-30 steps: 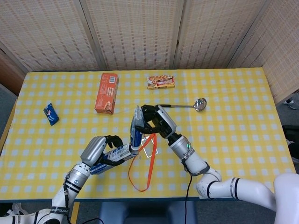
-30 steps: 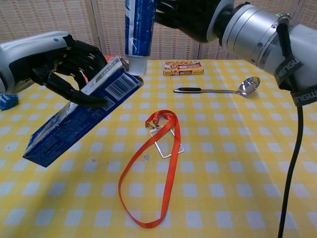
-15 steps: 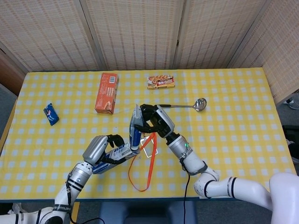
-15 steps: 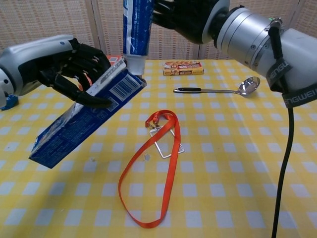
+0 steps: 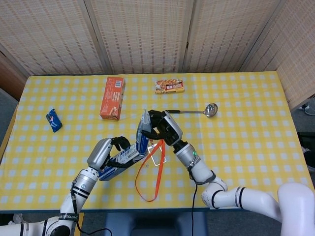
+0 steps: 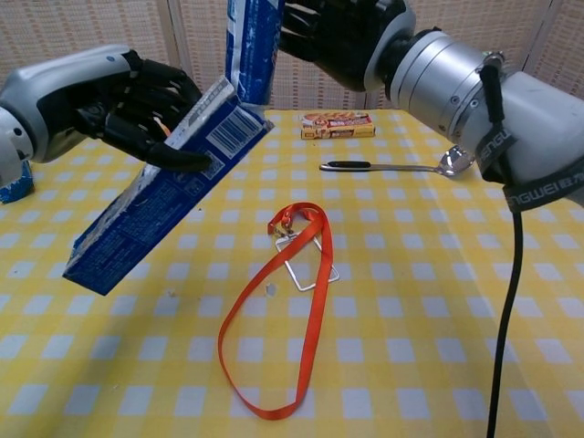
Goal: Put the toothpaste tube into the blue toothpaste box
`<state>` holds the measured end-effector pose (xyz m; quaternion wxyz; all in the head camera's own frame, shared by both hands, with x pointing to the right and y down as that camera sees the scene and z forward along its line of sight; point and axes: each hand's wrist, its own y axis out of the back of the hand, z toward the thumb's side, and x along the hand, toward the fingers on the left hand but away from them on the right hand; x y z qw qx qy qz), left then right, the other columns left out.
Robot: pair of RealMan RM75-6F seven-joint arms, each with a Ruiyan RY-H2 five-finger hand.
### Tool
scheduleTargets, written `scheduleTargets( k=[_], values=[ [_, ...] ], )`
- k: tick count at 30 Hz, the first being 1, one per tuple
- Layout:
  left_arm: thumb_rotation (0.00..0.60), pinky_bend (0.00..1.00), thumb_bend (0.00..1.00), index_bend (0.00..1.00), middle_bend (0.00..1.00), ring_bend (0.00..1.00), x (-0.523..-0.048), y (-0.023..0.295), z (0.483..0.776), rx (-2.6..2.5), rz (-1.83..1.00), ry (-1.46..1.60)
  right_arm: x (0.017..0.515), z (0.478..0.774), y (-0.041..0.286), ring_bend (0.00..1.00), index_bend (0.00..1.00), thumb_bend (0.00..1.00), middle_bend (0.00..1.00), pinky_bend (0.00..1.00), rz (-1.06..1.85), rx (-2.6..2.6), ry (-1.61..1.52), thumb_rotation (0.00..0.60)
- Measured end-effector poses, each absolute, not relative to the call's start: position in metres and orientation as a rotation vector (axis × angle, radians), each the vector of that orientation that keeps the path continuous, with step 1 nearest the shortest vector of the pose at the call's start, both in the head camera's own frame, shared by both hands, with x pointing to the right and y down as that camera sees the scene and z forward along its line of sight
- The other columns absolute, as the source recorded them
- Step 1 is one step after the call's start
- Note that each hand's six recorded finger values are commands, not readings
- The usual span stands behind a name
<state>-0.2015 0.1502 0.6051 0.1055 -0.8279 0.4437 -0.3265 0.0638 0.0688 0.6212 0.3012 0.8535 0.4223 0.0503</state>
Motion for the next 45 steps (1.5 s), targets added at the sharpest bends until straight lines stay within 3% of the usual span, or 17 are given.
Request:
scheduleTargets(
  k=[16, 27, 45],
  values=[
    [0.600, 0.53, 0.18, 0.54, 0.68, 0.51, -0.212, 0.145, 0.598, -2.437, -0.890, 1.472, 0.092, 0.624, 0.068, 0.87, 0.73, 0.51, 0.70, 0.92, 0.328, 2.156, 1.224, 0.600],
    [0.600, 0.53, 0.18, 0.54, 0.68, 0.51, -0.215, 0.141, 0.593, -2.439, -0.846, 1.556, 0.090, 0.650, 0.087, 0.87, 0.74, 0.51, 0.70, 0.92, 0.409, 1.975, 1.215, 0.600],
    [0.600, 0.53, 0.18, 0.54, 0.68, 0.51, -0.216, 0.140, 0.588, -2.430, -0.819, 1.558, 0.063, 0.662, 0.104, 0.87, 0.74, 0.51, 0.70, 0.92, 0.287, 2.081, 1.186, 0.600]
  ],
)
